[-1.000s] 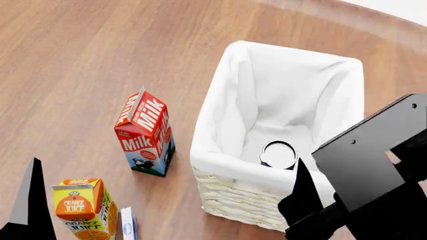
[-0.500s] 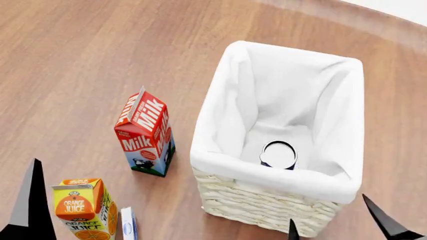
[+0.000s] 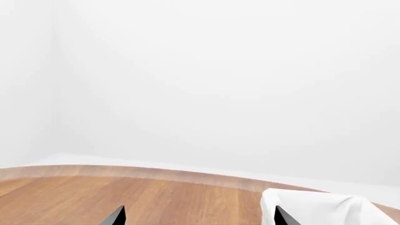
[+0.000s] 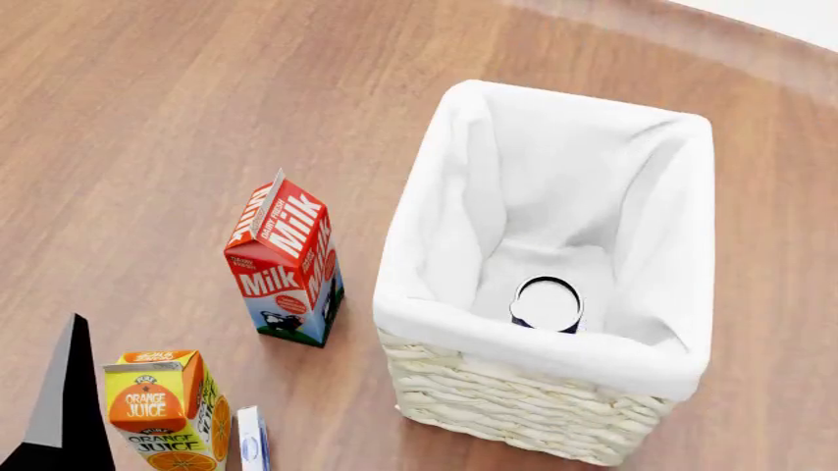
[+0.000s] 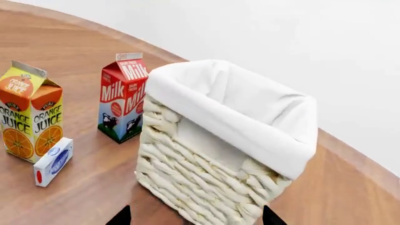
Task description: Pick up the alphabet soup and the tomato sauce, and put them in the basket.
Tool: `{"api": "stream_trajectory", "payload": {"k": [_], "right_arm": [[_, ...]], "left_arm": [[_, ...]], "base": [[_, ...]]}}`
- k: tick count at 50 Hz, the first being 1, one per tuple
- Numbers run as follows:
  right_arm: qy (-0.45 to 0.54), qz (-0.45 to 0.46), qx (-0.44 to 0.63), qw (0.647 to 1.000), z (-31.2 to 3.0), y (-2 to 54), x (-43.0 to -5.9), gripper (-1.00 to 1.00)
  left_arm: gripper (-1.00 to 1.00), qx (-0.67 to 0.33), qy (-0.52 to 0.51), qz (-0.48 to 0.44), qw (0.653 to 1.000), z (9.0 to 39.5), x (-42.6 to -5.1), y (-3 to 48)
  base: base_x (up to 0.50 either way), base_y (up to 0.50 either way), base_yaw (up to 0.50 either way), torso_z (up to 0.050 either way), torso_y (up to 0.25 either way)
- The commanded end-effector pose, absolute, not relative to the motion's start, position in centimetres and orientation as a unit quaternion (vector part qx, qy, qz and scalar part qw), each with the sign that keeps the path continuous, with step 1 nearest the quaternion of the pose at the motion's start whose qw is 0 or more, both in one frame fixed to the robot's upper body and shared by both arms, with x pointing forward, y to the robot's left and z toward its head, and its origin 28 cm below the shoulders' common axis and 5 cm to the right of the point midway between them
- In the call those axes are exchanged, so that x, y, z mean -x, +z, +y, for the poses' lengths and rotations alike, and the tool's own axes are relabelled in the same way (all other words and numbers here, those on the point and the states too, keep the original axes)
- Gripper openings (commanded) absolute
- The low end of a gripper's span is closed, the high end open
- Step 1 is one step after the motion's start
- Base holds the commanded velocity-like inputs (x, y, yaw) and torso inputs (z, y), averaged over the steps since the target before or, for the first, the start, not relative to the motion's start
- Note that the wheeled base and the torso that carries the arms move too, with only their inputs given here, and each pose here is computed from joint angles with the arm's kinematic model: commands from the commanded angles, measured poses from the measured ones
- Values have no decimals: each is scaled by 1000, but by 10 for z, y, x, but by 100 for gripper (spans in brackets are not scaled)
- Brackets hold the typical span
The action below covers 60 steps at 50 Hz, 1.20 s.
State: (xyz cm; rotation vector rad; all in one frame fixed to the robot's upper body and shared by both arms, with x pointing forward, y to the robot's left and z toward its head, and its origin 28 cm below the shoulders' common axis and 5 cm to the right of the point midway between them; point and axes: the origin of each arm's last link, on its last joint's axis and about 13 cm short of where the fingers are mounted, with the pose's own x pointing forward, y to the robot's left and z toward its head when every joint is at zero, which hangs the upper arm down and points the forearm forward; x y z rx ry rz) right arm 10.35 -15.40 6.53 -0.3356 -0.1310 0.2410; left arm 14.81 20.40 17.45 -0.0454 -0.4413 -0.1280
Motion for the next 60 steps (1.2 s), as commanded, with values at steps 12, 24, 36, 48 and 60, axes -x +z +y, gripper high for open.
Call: {"api": "stream_trajectory", "payload": {"k": [12, 24, 36, 48, 60], "right_arm": [[212, -39, 146, 966, -145, 53, -87, 100], [293, -11, 141, 946, -133, 45, -89, 100], [319, -18, 144, 937, -120, 49, -88, 100], [344, -8, 145, 927, -109, 45, -87, 100], [355, -13, 172, 919, -95, 53, -84, 100]], "left_arm": [[100, 22, -66, -217, 974, 203, -148, 174], [100, 21, -66, -216, 974, 203, -148, 174], [100, 21, -65, -218, 973, 203, -147, 175], [100, 21, -66, -218, 974, 203, -147, 174], [100, 23, -65, -218, 974, 203, -148, 173]], "base": [[0, 0, 0, 0, 0], [0, 0, 0, 0, 0], [0, 0, 0, 0, 0], [0, 0, 0, 0, 0], [0, 0, 0, 0, 0]]}}
